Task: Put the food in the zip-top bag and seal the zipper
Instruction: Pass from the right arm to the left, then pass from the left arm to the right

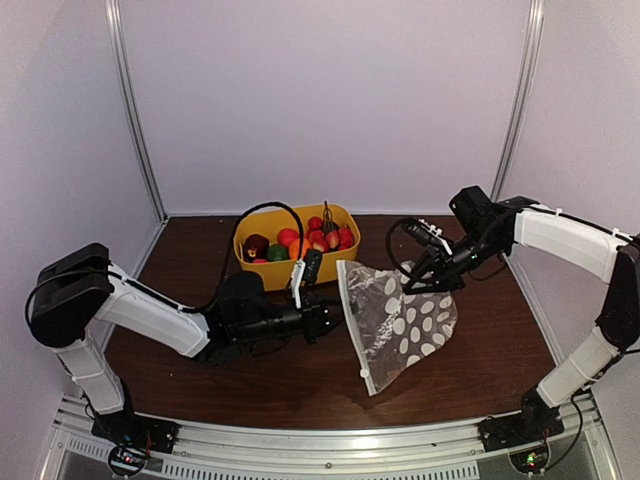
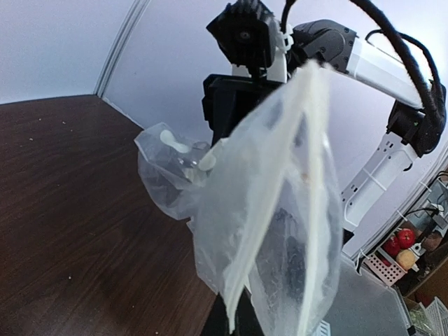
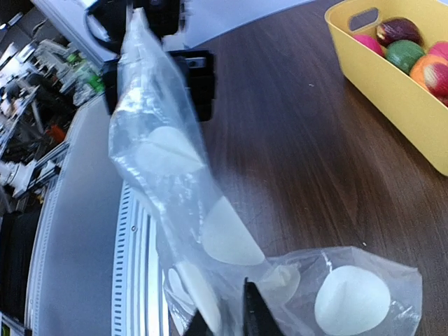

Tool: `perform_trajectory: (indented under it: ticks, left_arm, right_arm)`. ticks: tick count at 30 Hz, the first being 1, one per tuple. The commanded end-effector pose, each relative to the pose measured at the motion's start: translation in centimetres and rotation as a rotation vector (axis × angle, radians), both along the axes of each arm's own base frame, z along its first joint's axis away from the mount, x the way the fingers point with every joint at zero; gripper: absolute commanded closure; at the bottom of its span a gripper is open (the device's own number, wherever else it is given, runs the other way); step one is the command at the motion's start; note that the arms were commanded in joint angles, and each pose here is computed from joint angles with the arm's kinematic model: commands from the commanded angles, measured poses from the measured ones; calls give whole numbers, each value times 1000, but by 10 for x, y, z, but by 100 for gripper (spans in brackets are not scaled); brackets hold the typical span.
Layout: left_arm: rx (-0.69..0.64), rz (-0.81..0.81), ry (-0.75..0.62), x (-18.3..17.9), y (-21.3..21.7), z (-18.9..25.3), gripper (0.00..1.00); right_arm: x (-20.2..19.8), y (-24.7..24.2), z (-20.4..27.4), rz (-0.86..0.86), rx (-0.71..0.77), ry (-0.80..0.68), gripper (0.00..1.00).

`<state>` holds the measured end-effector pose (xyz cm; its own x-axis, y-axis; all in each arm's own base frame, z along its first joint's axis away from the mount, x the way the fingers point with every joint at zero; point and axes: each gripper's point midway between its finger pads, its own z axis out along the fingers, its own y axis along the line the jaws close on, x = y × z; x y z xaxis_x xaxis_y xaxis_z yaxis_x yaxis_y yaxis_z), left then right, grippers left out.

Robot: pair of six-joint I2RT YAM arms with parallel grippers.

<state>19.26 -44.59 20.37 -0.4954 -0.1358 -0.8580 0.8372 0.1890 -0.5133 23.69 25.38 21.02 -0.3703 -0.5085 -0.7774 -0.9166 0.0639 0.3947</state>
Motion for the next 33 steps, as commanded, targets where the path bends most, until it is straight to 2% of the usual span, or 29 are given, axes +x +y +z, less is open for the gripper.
perform_trajectory:
  ticks: [1,4,5,8,11,13,15,19,22,27,33]
  left_arm:
    - [20,80,-46,9,12,25,100]
    - [136,194,-20,21,33,33,100]
    - [171,228,-16,24,40,37,100]
    - [249,377,59,37,69,46,100]
    - [203,491,177,43,90,58,100]
    - [158,516,227,47,89,62,100]
    - [139,519,232,52,79,66,100]
    - [91,519,258,61,53,69,100]
    - [46,539,285,68,45,71,100]
    - [-15,552,313,72,42,79,100]
    - [-75,526,312,71,37,87,100]
  right_arm:
    - [42,-9,16,-219,-79,-160,73]
    - [82,-32,44,-472,-152,-329,52]
    - [89,-38,55,-530,-163,-361,48]
    - [80,-31,85,-532,-131,-370,48]
    - [35,9,97,-344,-53,-314,51]
    - [2,36,102,-211,-9,-293,50]
    - [-11,54,104,-155,-6,-302,48]
    - [1,77,108,-176,-31,-290,43]
    - [3,91,117,-181,-15,-276,37]
    - [16,96,110,-282,-78,-315,31]
    - [20,95,86,-327,-129,-290,30]
